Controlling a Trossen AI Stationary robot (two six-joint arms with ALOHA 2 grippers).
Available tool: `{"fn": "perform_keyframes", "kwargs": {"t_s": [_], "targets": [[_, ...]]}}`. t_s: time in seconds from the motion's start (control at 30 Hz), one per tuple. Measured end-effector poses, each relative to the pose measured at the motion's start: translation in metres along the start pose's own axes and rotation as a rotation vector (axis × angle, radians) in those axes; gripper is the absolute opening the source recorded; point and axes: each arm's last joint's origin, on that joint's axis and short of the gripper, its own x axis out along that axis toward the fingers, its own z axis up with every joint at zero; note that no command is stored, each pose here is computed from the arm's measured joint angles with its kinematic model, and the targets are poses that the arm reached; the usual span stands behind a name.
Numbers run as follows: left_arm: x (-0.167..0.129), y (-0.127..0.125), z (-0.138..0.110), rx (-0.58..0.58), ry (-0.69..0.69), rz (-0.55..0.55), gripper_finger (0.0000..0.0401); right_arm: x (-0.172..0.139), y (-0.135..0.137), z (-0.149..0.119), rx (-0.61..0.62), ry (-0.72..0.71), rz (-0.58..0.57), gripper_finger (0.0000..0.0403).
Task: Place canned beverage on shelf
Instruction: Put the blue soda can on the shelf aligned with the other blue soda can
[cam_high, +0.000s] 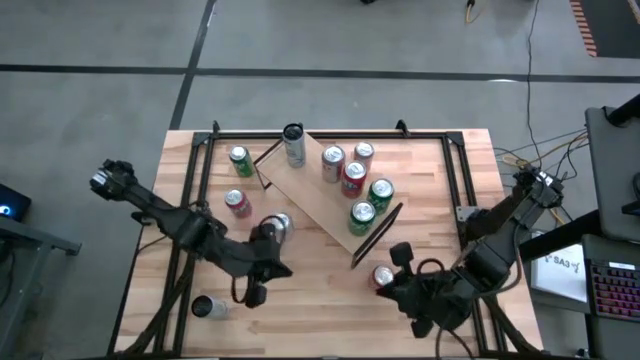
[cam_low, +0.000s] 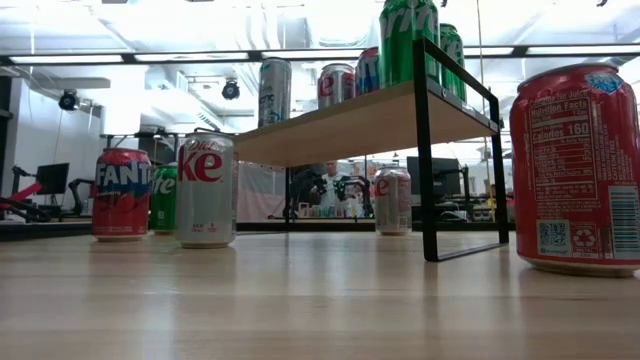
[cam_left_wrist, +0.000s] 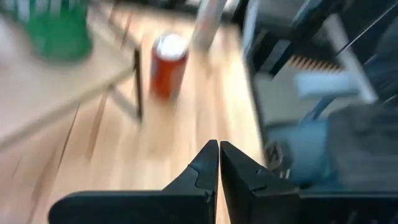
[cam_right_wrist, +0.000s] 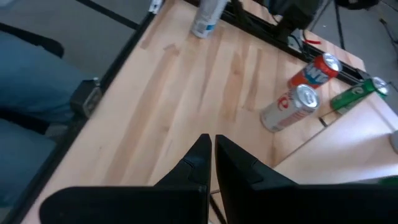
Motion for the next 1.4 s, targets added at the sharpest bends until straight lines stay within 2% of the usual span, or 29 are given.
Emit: {"fn": "perform_keyframes", "kwargs": {"t_s": [0.1, 0.23, 0.37, 0.53, 0.67, 0.73, 0.9, 1.0, 1.3, 1.4], "targets": [[-0.004, -0.004, 0.001, -0.094, 0.190, 0.120, 0.0000, -0.002, 0.004, -0.001, 0.003, -0.002, 0.011, 0.0012], [-0.012, -0.012, 0.003, -0.291, 0.399, 0.266, 0.0000, -0.002, 0.006, -0.002, 0.024, 0.002, 0.013, 0.0012], [-0.014, -0.028, 0.002, -0.454, 0.568, 0.348, 0.0000, 0.000, 0.006, -0.005, 0.020, 0.013, 0.011, 0.0012], [-0.011, -0.053, -0.008, -0.553, 0.726, 0.418, 0.0000, 0.003, 0.008, -0.008, 0.014, 0.024, 0.009, 0.0012], [-0.015, -0.070, -0.021, -0.533, 0.758, 0.448, 0.0000, 0.004, 0.008, -0.009, 0.013, 0.027, 0.008, 0.0012], [-0.020, -0.078, -0.028, -0.485, 0.767, 0.427, 0.0000, 0.004, 0.008, -0.009, 0.015, 0.023, 0.008, 0.0012], [-0.040, -0.100, -0.053, -0.205, 0.724, 0.372, 0.0000, 0.004, 0.008, -0.007, 0.014, 0.007, 0.011, 0.0012], [-0.050, -0.110, -0.067, -0.110, 0.703, 0.354, 0.0000, 0.004, 0.009, -0.007, 0.010, 0.001, 0.012, 0.0012], [-0.057, -0.119, -0.084, -0.081, 0.713, 0.359, 0.0000, 0.005, 0.009, -0.004, 0.027, -0.023, 0.015, 0.0012], [-0.056, -0.118, -0.084, -0.121, 0.706, 0.376, 0.0000, 0.005, 0.009, -0.004, 0.027, -0.023, 0.015, 0.0012]]}}
